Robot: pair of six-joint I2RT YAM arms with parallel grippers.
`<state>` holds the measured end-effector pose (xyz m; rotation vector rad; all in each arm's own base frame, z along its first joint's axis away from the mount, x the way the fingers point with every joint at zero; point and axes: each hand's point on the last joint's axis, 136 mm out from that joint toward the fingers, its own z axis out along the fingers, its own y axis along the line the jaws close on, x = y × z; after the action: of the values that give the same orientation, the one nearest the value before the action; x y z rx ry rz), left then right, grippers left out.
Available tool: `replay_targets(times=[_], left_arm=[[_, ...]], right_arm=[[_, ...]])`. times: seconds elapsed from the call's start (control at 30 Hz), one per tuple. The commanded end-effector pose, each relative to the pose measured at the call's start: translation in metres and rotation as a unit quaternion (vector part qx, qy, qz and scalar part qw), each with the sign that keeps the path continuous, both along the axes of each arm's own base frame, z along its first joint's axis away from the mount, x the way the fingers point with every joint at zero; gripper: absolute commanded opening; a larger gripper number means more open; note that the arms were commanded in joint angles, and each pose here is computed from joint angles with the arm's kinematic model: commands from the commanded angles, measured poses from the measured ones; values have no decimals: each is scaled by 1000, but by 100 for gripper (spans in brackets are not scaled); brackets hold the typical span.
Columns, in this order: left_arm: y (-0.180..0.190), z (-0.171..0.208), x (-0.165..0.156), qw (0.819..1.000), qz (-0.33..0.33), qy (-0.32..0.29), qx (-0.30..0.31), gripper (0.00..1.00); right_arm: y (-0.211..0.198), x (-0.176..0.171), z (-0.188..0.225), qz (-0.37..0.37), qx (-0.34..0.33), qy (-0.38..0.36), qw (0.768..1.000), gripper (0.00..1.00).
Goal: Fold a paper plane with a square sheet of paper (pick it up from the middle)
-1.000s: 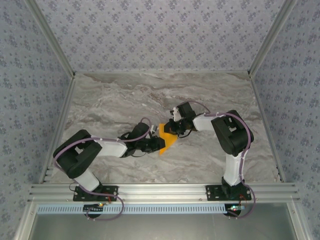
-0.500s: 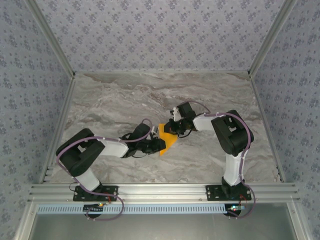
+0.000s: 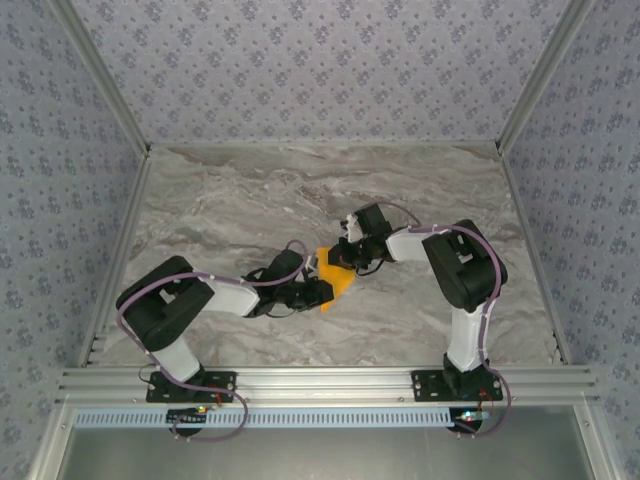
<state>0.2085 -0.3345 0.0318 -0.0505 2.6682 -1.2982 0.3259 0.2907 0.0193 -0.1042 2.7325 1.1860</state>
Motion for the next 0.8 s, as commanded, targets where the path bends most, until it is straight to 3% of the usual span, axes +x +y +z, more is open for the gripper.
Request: replay_targets(times=[0.0,0.33,0.53,0.77], left_arm=[[-2,-9,-10,1000,-10,14,8,24],[-2,-1,-7,1000,-11,-1,14,23],[6,28,13,999,4,-50,15,23],[15,19,33,998,15,-51,45,20]], right_arm=[[-28,-14,-47,-29,-72,54,996,7],[-20,-5,-13,-25,-48,27,998,8],[-17,-3,3,-18,-37,16,999,8],[-13,-3,6,-17,-27,17,999,8]])
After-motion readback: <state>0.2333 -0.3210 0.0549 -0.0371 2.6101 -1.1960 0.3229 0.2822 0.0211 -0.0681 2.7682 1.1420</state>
